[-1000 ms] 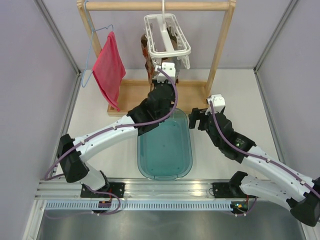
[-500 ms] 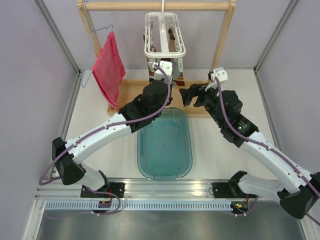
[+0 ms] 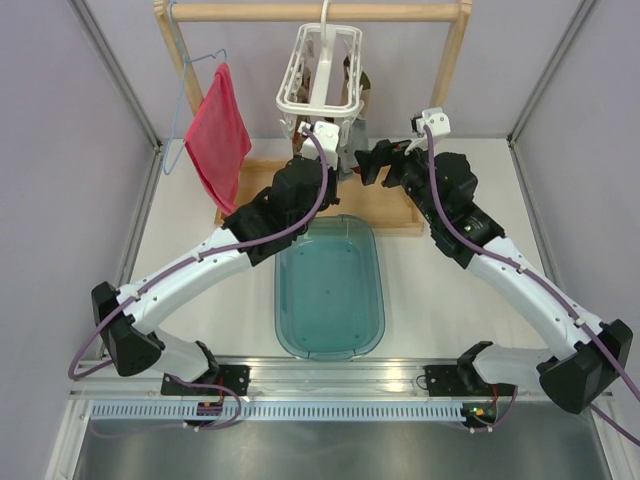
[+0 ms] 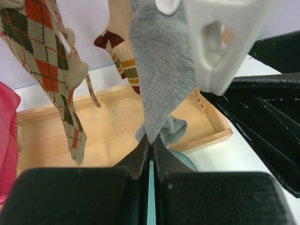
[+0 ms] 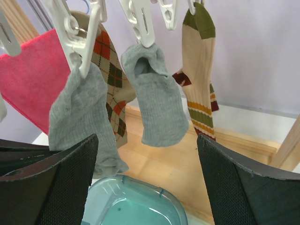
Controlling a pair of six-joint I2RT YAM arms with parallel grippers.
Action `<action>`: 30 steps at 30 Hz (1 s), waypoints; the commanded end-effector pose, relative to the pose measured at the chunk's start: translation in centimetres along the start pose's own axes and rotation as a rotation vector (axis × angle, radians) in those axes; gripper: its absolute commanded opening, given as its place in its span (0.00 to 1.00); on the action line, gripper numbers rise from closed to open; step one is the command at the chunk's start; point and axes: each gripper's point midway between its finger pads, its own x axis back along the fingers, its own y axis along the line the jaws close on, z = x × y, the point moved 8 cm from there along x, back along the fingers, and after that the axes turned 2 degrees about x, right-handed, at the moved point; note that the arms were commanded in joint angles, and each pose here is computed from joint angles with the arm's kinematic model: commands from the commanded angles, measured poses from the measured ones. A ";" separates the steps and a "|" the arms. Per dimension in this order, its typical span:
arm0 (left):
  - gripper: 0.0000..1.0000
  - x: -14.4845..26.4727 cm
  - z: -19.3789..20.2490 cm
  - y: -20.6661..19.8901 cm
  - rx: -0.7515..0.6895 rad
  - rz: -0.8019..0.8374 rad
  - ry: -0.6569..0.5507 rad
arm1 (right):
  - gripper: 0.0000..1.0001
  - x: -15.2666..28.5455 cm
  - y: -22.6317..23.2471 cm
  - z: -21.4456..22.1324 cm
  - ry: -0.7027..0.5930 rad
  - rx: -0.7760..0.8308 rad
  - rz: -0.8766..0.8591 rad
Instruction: Remove the socks clipped to the hanger
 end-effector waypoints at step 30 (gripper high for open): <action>0.02 -0.8 0.2 1.8 0.067 0.074 0.041 | 0.83 -2.2 6.2 -3.7 -0.120 -0.005 0.001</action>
